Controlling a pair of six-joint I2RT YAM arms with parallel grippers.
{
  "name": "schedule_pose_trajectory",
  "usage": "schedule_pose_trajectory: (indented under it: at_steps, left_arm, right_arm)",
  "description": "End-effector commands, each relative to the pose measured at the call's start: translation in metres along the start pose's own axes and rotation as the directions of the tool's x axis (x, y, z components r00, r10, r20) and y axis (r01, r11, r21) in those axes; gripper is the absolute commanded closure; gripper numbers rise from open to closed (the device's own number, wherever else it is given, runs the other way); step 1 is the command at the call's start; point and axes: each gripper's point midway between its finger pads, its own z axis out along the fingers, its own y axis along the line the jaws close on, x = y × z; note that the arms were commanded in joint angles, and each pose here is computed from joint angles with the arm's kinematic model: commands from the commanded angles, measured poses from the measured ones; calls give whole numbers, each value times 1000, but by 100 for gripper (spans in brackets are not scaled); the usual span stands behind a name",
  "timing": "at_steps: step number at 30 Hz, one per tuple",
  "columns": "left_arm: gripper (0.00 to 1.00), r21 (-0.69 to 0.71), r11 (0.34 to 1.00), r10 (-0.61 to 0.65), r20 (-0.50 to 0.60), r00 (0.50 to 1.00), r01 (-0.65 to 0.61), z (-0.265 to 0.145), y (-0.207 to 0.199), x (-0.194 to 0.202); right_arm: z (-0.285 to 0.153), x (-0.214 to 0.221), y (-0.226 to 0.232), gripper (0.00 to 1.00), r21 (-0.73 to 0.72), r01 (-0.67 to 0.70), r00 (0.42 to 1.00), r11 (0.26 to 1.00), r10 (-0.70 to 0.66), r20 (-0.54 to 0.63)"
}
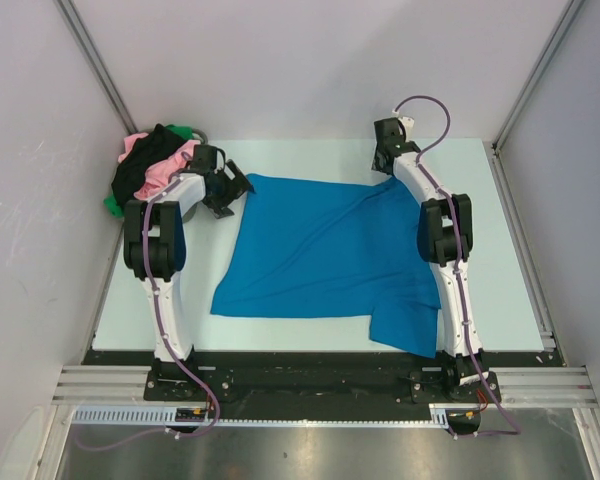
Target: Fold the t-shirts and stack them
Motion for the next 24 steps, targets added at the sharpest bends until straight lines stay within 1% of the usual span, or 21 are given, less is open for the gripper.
schedule_pose_trajectory:
  at_steps: [1, 2, 3, 5, 6, 11, 12, 13, 18, 21, 22, 24]
  left_arm:
    - [1, -20, 1000, 5, -19, 1000, -5, 10, 11, 6]
    - [1, -21, 1000, 5, -18, 1000, -5, 10, 12, 6]
    - [1, -19, 1000, 5, -18, 1000, -5, 10, 11, 6]
    - [1, -22, 1000, 4, -21, 1000, -5, 11, 12, 7]
    - [1, -22, 1000, 4, -21, 1000, -5, 11, 12, 7]
    - [0, -23, 1000, 5, -24, 1000, -6, 12, 13, 8]
    - [0, -25, 1000, 5, -25, 1000, -5, 12, 13, 8]
    - [0, -25, 1000, 4, -27, 1000, -5, 13, 14, 8]
    - [0, -28, 1000, 4, -28, 1000, -5, 14, 15, 9]
    - [0, -25, 1000, 3, -27, 1000, -4, 13, 14, 9]
    - [0, -27, 1000, 3, -24, 1000, -4, 13, 14, 8]
    - [0, -26, 1000, 5, -20, 1000, -6, 12, 13, 7]
  right_arm:
    - [5, -7, -7, 46, 42, 22, 1000, 999, -23, 21]
    - [6, -5, -7, 49, 45, 24, 1000, 999, -25, 18]
    - [8, -4, -7, 55, 48, 27, 999, 998, -28, 16]
    - [10, 0, -10, 61, 60, 40, 999, 997, -40, 5]
    - [11, 2, -10, 66, 63, 43, 999, 997, -44, 1]
    - [14, 7, -13, 85, 70, 46, 999, 996, -45, -13]
    - [14, 7, -14, 96, 72, 46, 999, 996, -45, -15]
    - [13, 6, -15, 100, 75, 42, 999, 996, -41, -12]
    - [4, -6, -7, 100, 40, 20, 1000, 999, -21, 14]
    - [-12, -22, 7, 100, -38, -12, 998, 999, 14, 67]
    - [-18, -37, 18, 100, -95, -45, 991, 995, 56, 124]
    - [-38, -47, 18, 100, -139, -66, 983, 988, 89, 163]
